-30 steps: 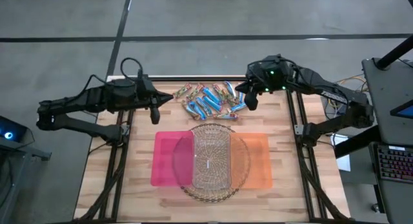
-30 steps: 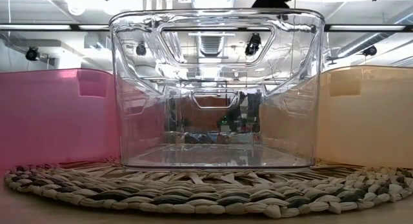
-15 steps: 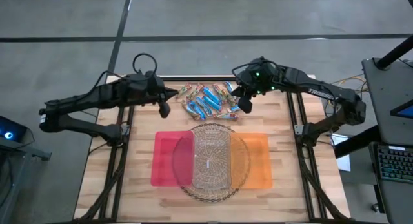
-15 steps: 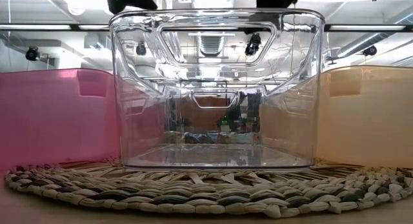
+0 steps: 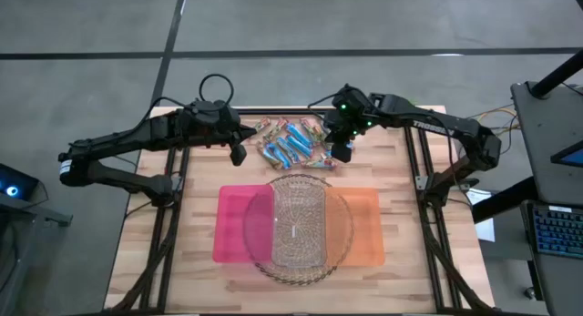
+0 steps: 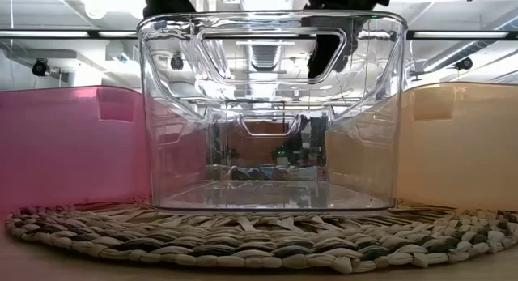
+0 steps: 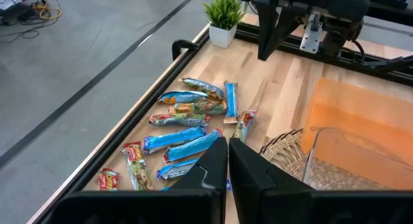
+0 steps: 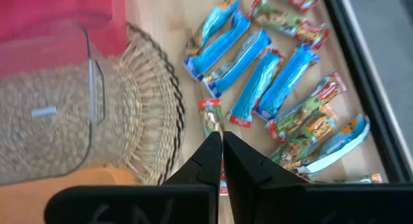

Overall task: Pick and place Granola Bars by type
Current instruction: Put the red granola bar into the pink bin

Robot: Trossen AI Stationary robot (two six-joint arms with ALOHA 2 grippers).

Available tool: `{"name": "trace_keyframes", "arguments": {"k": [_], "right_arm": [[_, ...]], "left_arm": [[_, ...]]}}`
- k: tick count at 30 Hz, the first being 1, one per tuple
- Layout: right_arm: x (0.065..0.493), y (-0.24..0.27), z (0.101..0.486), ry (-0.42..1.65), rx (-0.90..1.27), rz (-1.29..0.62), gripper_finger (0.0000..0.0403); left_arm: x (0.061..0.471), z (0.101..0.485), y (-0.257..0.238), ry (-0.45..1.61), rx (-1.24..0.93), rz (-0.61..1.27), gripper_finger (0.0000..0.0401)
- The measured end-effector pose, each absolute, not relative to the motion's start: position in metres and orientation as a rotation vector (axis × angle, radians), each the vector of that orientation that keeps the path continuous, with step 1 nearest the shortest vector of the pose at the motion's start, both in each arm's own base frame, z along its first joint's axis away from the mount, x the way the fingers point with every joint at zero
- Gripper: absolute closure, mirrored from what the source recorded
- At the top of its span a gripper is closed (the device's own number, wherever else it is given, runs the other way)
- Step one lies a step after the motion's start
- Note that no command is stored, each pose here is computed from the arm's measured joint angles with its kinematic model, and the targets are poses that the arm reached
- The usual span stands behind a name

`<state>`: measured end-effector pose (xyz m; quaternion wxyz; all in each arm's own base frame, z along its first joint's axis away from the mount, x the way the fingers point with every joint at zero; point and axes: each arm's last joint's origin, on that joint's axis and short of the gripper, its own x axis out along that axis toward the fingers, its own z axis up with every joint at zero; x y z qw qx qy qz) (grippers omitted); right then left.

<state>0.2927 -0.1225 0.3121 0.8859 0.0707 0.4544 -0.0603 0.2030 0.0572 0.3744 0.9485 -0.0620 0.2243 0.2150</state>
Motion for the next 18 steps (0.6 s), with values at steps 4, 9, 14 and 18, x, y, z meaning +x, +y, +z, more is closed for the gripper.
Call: {"name": "trace_keyframes", "arguments": {"k": [4, 9, 14, 18], "right_arm": [[0.300, -0.125, 0.299, 0.985, 0.167, -0.104, 0.0383], [0.311, -0.129, 0.281, 1.038, 0.181, -0.086, 0.0346], [0.318, -0.132, 0.265, 1.084, 0.164, -0.060, 0.0296], [0.323, -0.135, 0.254, 1.116, 0.145, -0.036, 0.0260]], "left_arm": [[0.203, 0.374, 0.057, 0.456, -0.127, 0.438, 0.0401], [0.203, 0.375, 0.057, 0.455, -0.127, 0.438, 0.0401], [0.203, 0.375, 0.057, 0.454, -0.131, 0.439, 0.0401], [0.203, 0.375, 0.057, 0.454, -0.132, 0.440, 0.0401]]}}
